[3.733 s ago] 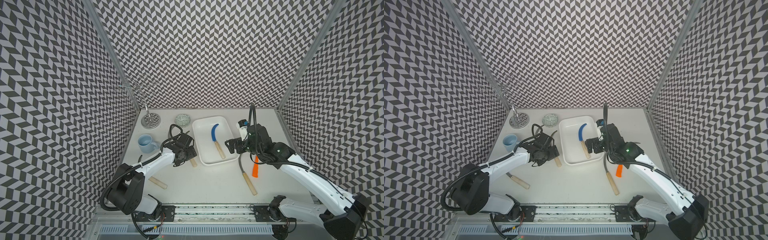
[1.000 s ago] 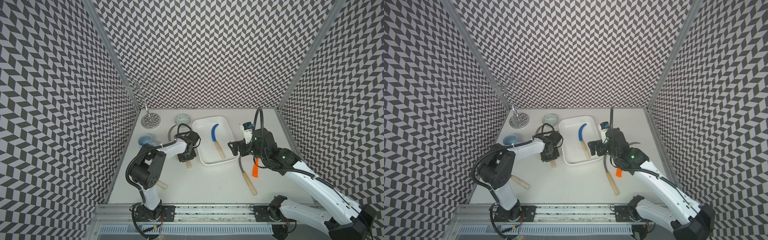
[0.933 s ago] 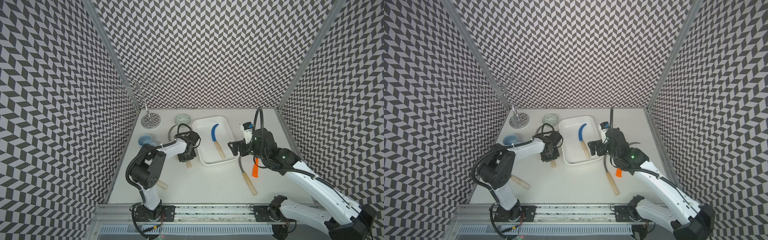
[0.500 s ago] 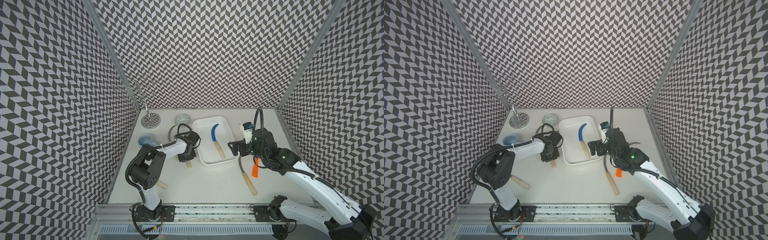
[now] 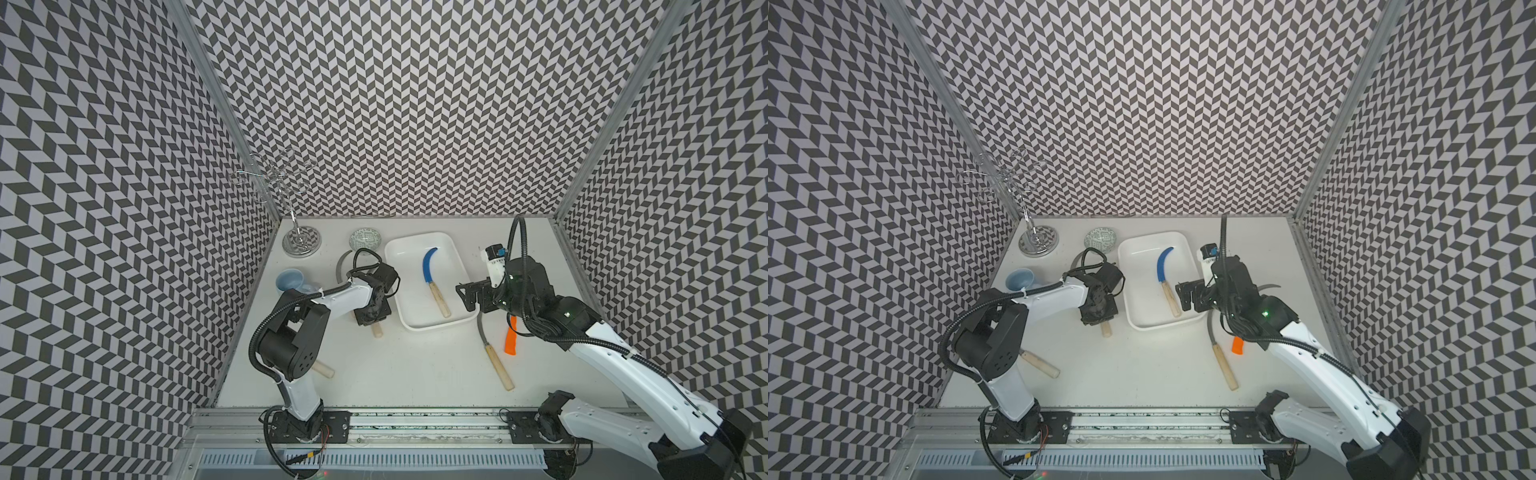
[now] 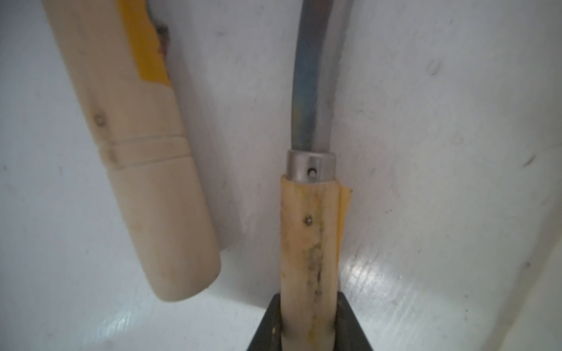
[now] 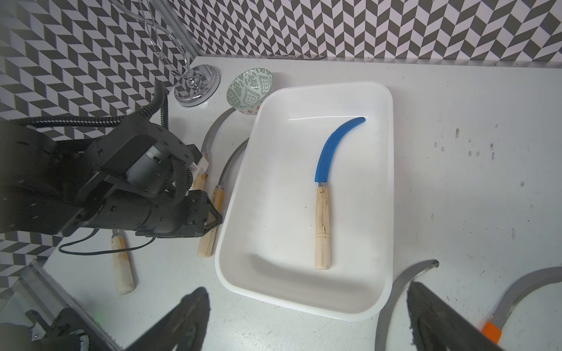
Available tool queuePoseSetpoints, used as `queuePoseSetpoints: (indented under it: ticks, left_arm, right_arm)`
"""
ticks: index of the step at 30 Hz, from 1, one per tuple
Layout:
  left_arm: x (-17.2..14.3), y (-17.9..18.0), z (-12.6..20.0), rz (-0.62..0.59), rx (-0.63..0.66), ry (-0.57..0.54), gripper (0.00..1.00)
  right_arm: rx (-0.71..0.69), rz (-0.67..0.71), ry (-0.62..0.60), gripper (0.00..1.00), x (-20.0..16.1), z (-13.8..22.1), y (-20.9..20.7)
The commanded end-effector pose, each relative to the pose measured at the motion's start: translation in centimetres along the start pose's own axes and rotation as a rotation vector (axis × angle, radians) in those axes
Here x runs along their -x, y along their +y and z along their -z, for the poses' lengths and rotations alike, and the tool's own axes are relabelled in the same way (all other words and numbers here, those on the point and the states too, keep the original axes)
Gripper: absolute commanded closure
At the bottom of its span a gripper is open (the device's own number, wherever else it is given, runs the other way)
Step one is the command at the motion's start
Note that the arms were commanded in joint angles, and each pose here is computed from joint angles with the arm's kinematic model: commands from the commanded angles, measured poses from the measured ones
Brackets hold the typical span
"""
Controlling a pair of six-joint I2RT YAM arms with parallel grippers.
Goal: Put small sickles into storage boxes
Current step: Pick up the sickle at the center of the board, then place the sickle in the storage box.
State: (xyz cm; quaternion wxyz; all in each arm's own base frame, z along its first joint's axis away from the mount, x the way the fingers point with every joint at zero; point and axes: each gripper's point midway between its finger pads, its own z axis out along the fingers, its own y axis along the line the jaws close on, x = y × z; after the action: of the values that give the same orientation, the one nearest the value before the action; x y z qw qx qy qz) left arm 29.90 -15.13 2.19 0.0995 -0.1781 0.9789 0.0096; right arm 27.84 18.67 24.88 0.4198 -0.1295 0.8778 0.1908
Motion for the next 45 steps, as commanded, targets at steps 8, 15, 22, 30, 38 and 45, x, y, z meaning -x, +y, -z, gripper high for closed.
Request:
queuePoseSetpoints:
  ticks: [8, 15, 22, 30, 38, 45]
  left_arm:
    - [1.2, 0.4, 4.0, 0.033, -0.009, -0.072, 0.88]
    - [1.1, 0.3, 5.0, 0.032, -0.019, -0.078, 0.88]
    - [1.3, 0.4, 6.8, 0.045, -0.033, -0.110, 0.88]
    - [1.6, -0.5, 9.1, 0.050, -0.063, -0.140, 0.87]
    - [2.3, -2.1, 11.9, 0.036, -0.091, -0.195, 0.87]
    - [2.7, -2.9, 13.3, 0.030, -0.108, -0.224, 0.87]
  right_arm:
    - [0.020, -0.009, -0.039, 0.00, 0.8, -0.1, 0.3]
    - [0.019, -0.010, -0.043, 0.00, 0.8, 0.0, 0.2]
    - [0.022, -0.010, -0.043, 0.00, 0.8, 0.0, 0.3]
    - [0.016, -0.013, -0.045, 0.00, 0.7, 0.0, 0.1]
    - [0.016, -0.015, -0.040, 0.00, 0.5, -0.1, 0.1]
    - [0.012, -0.018, -0.032, 0.00, 0.3, -0.3, 0.0]
